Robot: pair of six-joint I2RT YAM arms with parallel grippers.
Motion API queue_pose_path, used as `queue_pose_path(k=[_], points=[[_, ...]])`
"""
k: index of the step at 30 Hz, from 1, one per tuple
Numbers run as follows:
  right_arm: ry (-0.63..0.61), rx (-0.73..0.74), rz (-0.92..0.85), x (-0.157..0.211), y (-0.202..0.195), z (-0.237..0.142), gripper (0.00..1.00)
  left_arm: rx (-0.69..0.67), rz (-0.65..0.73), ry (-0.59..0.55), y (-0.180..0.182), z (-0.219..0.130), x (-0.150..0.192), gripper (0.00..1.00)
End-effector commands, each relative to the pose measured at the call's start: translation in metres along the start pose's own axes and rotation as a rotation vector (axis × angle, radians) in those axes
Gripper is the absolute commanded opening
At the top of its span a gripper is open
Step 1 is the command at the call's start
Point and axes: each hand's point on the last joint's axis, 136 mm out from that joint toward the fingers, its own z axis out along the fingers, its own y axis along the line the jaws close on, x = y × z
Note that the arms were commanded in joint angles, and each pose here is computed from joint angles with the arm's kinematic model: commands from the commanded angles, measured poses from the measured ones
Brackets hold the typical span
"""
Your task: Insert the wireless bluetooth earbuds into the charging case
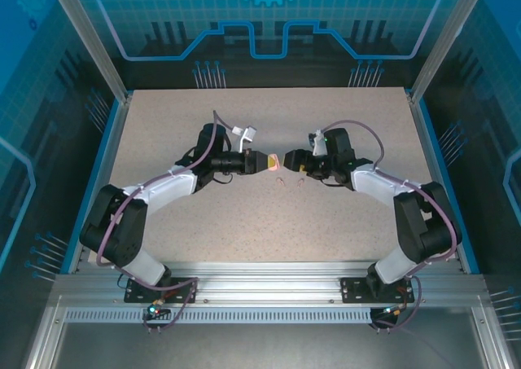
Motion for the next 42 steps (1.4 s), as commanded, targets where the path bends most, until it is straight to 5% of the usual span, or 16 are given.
queue_pose_path(k=[1, 9, 19, 42], points=[[-0.015, -0.022, -0.014, 0.003, 0.007, -0.021, 0.78, 0.059, 0.065, -0.009, -0.023, -0.005, -0.007, 0.0], [-0.018, -0.181, -0.093, 0.005, 0.047, -0.047, 0.77, 0.071, 0.07, -0.006, -0.026, -0.004, -0.009, 0.0], [0.009, -0.238, -0.125, -0.002, 0.072, -0.033, 0.64, 0.079, 0.081, -0.013, -0.031, -0.005, -0.013, 0.0], [0.054, -0.231, -0.133, 0.013, 0.068, -0.017, 0.49, 0.091, 0.095, -0.016, -0.037, -0.005, -0.018, 0.0]])
